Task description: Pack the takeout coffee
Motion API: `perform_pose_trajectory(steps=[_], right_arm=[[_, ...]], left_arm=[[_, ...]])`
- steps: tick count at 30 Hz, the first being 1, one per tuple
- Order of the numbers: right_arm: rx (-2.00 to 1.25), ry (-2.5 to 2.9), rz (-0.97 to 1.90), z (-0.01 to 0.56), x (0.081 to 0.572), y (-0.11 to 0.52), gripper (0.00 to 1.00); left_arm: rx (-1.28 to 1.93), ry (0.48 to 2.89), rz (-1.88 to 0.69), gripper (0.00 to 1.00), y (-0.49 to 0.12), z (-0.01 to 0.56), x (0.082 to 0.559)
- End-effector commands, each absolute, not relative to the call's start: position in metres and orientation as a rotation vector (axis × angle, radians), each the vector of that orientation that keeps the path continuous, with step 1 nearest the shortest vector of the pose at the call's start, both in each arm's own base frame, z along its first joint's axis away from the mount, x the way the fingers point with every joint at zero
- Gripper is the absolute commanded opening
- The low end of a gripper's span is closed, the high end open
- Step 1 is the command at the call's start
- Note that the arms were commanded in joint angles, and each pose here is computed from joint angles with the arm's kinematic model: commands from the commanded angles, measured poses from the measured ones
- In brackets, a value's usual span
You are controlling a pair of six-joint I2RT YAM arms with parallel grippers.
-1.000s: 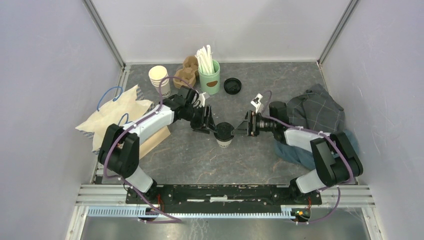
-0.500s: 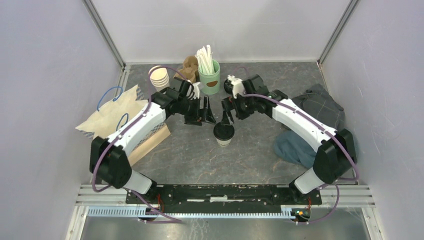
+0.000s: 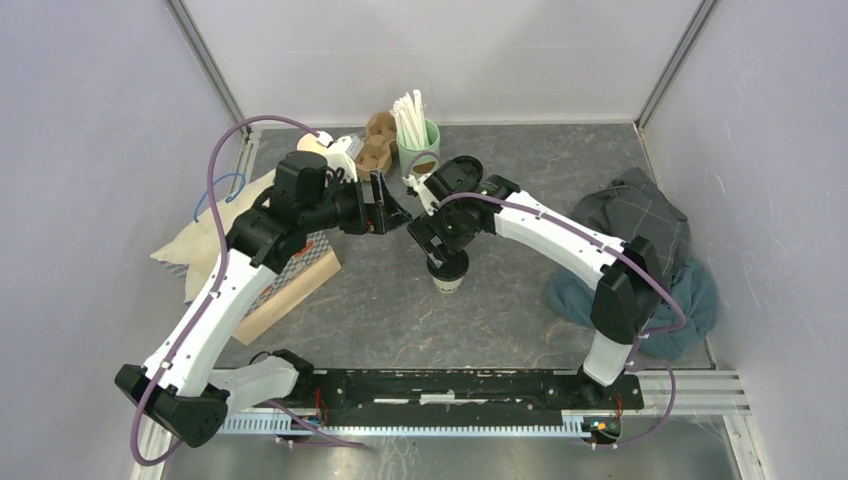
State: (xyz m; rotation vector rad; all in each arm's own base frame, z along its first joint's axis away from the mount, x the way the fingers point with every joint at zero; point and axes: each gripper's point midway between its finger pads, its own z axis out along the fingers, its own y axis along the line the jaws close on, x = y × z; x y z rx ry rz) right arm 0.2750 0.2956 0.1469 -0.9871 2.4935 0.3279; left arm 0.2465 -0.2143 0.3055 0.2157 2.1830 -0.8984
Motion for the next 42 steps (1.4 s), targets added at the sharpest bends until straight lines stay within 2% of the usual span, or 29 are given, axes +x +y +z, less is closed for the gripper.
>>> perform_pose_trajectory(steps=[1, 16, 25, 35, 42], right_arm=[[-1.0, 2.462, 0.266, 0.156, 0.28, 0.299, 0.98], [-1.042, 2.483, 0.191, 0.134, 0.27, 0.304, 0.98], [-1.045, 2.514, 0.128, 0.118, 0.268, 0.293, 0.88], [-1.071, 2.598, 0.071, 0.064, 0.241, 0.262, 0.86], [-1.031, 2.544, 0.04, 0.084, 0.258, 0.265, 0.86]], left_arm=[[0.181, 2.163, -0.909, 0.9, -0.214, 0.315, 0.249], [0.205, 2.158, -0.923, 0.9, -0.214, 0.317, 0.243], [0.206, 2.166, -0.927, 0.9, -0.215, 0.315, 0.243], [0.202, 2.175, -0.931, 0.9, -0.216, 0.313, 0.244], [0.201, 2.185, -0.944, 0.9, -0.219, 0.312, 0.245]])
